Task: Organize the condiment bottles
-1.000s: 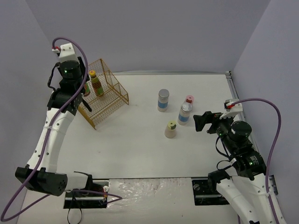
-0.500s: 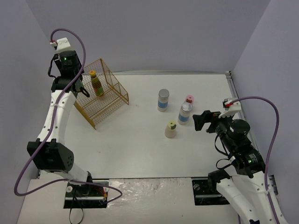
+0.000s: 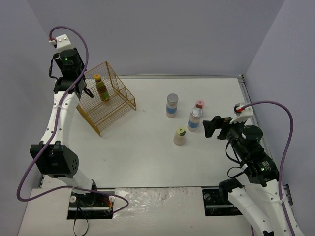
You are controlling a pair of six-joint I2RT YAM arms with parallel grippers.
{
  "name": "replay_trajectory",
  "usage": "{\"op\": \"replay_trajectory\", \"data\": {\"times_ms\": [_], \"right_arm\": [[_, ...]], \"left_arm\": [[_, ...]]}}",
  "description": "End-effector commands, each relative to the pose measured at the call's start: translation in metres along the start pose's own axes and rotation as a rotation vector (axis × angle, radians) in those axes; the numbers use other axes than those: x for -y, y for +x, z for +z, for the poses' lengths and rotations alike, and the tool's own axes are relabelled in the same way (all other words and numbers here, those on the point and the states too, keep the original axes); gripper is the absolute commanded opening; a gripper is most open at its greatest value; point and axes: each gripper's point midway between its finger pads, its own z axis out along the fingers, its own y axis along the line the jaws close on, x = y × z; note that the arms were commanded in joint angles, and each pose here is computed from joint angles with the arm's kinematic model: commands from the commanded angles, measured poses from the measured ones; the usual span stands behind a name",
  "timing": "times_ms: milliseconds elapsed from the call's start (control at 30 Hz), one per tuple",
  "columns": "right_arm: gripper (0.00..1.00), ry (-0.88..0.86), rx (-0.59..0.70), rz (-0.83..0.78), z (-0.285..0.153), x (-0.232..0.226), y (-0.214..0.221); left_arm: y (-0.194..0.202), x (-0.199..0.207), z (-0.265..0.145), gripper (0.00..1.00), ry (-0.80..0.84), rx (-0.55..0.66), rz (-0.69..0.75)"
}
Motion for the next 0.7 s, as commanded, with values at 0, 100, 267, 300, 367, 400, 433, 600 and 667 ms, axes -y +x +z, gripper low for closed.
{"op": "replay_trajectory", "data": {"times_ms": [0,100,267,300,367,400,433,600,667], "right_arm": [[1.00,-0.006,0.057,-0.003,0.005,-0.004,-0.015],[1.00,-0.009,0.056,-0.004,0.005,-0.004,-0.014],[1.00,-0.008,0.058,0.000,0.004,-0.004,-0.014],[1.00,-0.009,0.058,0.000,0.004,-0.004,-0.014],[1.00,-0.010,0.058,0.001,0.004,-0.004,-0.013],[1.00,-0.010,0.059,0.002,0.004,-0.004,-0.013],[1.00,-0.011,0.060,0.003,0.004,-0.004,-0.013],[1.00,-0.013,0.064,0.003,0.002,-0.005,-0.014],[1.00,-0.014,0.065,0.003,0.002,-0.005,-0.014]], "left_arm": [[-0.073,0.002,-0.007,0.00,0.029,0.259,-0.133],[-0.059,0.001,0.001,0.00,0.019,0.251,-0.129],[-0.029,0.000,0.010,0.00,0.013,0.197,-0.126],[-0.024,0.000,0.011,0.00,0.013,0.187,-0.127],[-0.014,0.000,0.012,0.01,0.011,0.168,-0.129],[-0.007,0.000,0.013,0.04,0.012,0.153,-0.129],[0.002,0.000,0.015,0.09,0.014,0.138,-0.126],[0.035,0.002,0.022,0.27,0.020,0.073,-0.108],[0.045,0.002,0.025,0.31,0.018,0.057,-0.102]]}}
